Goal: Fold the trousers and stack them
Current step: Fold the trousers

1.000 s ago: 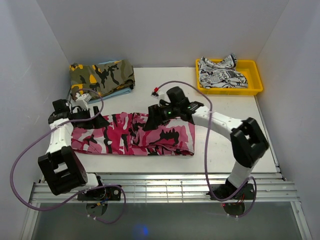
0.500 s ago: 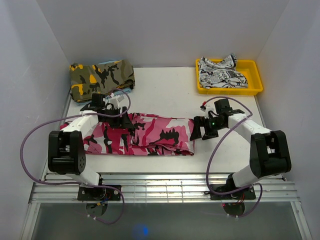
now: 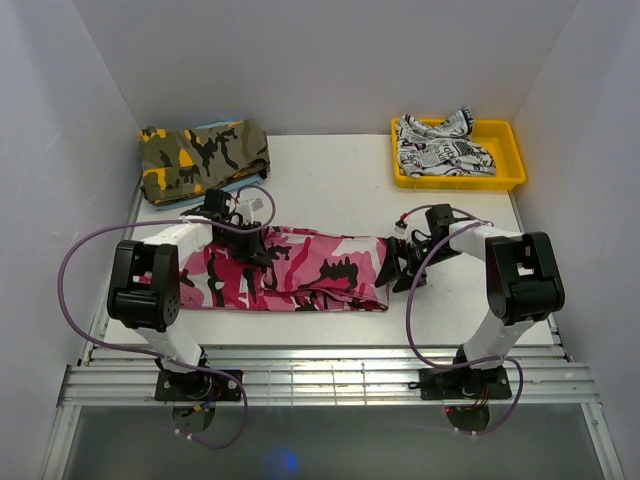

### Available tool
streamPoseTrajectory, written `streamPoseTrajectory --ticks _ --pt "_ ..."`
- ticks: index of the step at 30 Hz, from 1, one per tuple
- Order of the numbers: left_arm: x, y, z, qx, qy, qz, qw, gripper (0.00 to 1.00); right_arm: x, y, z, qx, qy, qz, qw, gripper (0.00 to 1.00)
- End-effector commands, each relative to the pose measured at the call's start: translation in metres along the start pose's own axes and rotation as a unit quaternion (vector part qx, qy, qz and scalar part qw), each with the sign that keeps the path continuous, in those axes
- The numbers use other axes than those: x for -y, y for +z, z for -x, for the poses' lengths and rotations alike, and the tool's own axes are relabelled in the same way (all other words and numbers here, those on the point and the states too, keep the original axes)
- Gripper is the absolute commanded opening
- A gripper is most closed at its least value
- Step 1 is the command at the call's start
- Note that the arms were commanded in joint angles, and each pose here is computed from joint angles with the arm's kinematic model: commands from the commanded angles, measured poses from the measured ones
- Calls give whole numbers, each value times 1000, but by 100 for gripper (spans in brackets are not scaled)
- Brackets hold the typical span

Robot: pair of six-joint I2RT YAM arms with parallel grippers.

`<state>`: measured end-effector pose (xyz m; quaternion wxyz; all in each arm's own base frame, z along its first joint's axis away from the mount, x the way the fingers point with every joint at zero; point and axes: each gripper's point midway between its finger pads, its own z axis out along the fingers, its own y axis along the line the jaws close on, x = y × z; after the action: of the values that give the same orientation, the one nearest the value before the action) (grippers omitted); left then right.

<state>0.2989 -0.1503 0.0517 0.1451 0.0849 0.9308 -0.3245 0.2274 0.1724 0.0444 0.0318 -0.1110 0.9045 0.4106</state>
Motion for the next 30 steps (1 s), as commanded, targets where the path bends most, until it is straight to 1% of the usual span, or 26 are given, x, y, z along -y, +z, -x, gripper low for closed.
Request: streamPoseTrajectory --ticks 1,2,4,7,9,10,12,13,15,16,18,19,21,23,24,25,26,27,29,30 --pt "12 -5 8 -3 1 -18 1000 31 7 6 -18 -32 0 7 999 91" --pt "16 -6 7 -9 3 -28 1000 22 7 6 -18 -33 -1 6 999 90" --pt "31 -12 8 -12 6 -64 998 13 7 5 -17 -35 -9 7 999 87" --pt "47 -23 7 -13 17 -90 996 0 6 3 -20 -41 -7 14 999 88" --pt "52 -28 -1 -23 10 -95 995 0 7 2 -21 -42 -12 18 999 88" --pt "52 -28 -6 -28 11 -96 995 0 7 1 -24 -45 -11 19 999 85" --pt "49 -30 -13 -37 6 -86 996 0 7 2 -27 -46 -13 23 999 80" --pt "47 -30 -18 -41 5 -81 996 0 7 2 -28 -47 -13 24 999 75" --pt "42 -31 -22 -42 5 -67 997 0 11 3 -28 -50 -16 20 998 70" --pt "42 -31 -25 -45 1 -67 997 0 13 4 -29 -52 -16 18 998 66" --pt "43 -31 -33 -55 -8 -73 996 0 17 6 -31 -58 -8 21 998 63" --pt "42 -32 -34 -54 -6 -70 996 0 19 7 -32 -59 -12 22 998 59" --pt "38 -32 -39 -59 -3 -58 997 0 23 9 -33 -64 -6 22 998 57" --pt "23 -28 -47 -75 11 -32 997 0 26 8 -34 -62 -4 25 998 49" --pt "14 -25 -50 -80 12 -17 997 0 27 9 -34 -62 -5 26 998 43" --pt "7 -24 -50 -79 14 -5 997 0 27 9 -34 -62 -8 27 998 26" --pt "3 -21 -47 -73 22 -1 997 0 29 9 -34 -62 -8 27 998 14" --pt "-2 -19 -45 -69 29 7 997 0 30 9 -36 -64 -7 24 998 8" --pt "-9 -16 -36 -55 39 23 997 11 29 7 -37 -62 -18 24 998 8" --pt "-10 -17 -31 -49 44 26 998 20 27 6 -36 -60 -27 25 998 8"
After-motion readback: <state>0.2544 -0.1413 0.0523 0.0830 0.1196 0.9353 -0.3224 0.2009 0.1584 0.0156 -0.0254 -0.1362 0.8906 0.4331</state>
